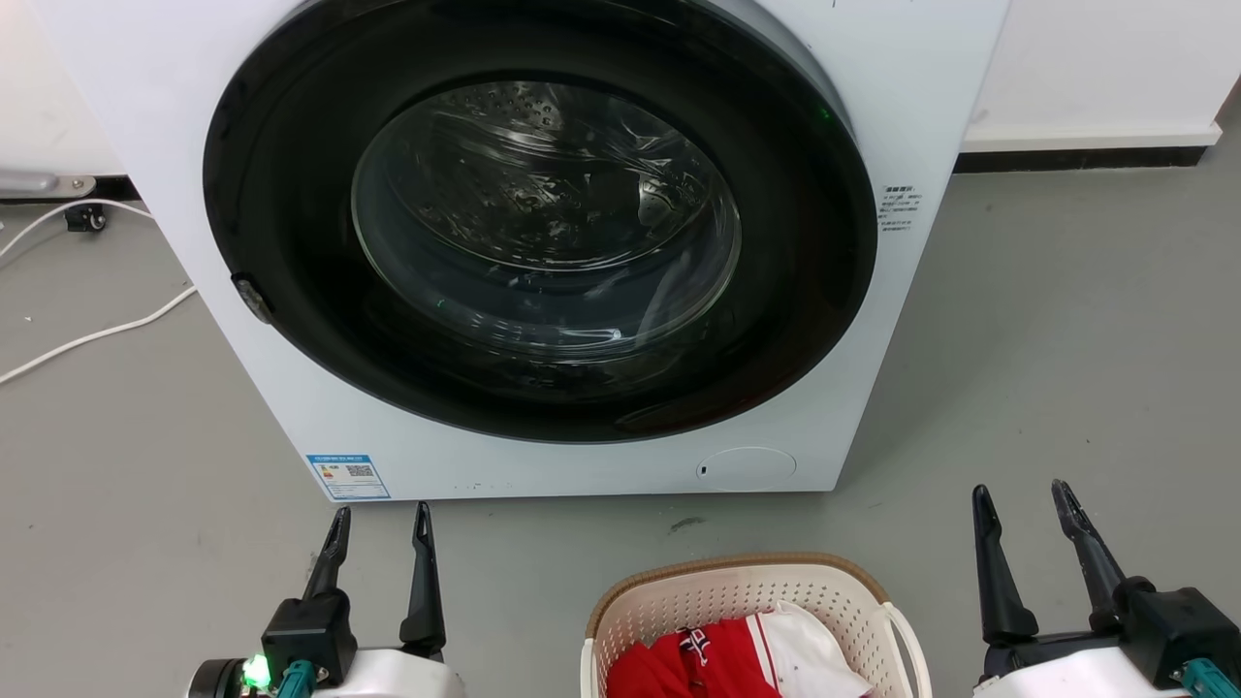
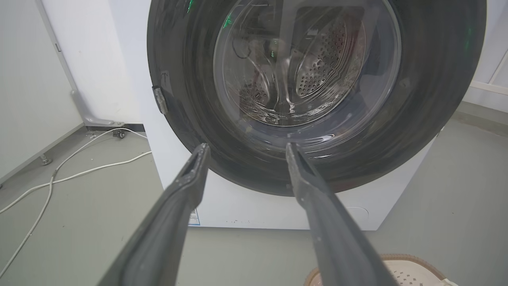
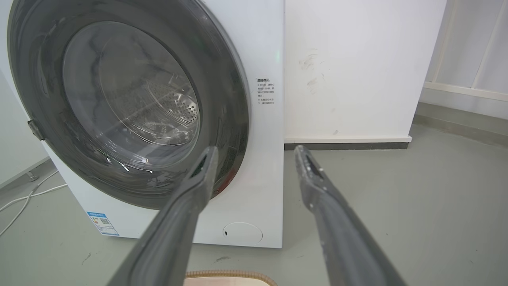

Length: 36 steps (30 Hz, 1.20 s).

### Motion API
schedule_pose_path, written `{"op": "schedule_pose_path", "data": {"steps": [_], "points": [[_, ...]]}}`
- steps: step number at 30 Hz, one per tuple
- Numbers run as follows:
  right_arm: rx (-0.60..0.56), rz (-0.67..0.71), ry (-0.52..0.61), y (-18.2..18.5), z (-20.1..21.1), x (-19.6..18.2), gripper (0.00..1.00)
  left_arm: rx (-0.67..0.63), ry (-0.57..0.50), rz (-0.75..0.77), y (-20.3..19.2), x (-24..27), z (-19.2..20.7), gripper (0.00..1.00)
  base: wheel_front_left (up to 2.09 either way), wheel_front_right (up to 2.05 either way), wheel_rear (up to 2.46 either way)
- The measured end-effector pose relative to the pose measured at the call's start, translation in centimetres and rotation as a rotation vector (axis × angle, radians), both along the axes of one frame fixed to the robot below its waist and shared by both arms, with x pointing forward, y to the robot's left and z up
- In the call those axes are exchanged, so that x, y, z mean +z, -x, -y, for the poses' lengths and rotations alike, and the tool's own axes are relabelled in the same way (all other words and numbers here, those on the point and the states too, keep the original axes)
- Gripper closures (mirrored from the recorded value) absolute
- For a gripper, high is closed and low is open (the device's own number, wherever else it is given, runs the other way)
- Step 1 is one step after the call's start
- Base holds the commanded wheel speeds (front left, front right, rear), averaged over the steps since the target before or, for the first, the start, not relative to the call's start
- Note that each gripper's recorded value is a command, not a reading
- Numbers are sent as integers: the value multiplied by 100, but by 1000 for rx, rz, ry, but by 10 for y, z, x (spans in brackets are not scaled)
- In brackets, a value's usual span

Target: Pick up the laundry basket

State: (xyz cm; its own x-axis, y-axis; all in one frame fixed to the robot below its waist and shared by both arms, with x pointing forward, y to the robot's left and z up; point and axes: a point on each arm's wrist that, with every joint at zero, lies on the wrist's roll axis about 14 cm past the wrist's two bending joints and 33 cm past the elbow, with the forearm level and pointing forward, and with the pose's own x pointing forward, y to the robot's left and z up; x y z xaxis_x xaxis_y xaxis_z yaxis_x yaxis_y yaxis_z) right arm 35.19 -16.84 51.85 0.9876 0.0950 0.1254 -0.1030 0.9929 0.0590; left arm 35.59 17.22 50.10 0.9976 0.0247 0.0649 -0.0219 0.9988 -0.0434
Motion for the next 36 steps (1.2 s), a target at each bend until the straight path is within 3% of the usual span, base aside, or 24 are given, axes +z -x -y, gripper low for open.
{"op": "schedule_pose_path", "data": {"steps": [8,18,36], "points": [[-14,-22,8,-1,5,-7,0,-32,7,-36,-2,-11,10,0,0,0,0],[-53,-118,73,-14,20,-38,0,-168,29,-169,-10,-53,49,0,0,0,0],[-80,-519,225,-37,46,-168,0,-410,52,-612,-8,-187,105,0,0,0,0]]}}
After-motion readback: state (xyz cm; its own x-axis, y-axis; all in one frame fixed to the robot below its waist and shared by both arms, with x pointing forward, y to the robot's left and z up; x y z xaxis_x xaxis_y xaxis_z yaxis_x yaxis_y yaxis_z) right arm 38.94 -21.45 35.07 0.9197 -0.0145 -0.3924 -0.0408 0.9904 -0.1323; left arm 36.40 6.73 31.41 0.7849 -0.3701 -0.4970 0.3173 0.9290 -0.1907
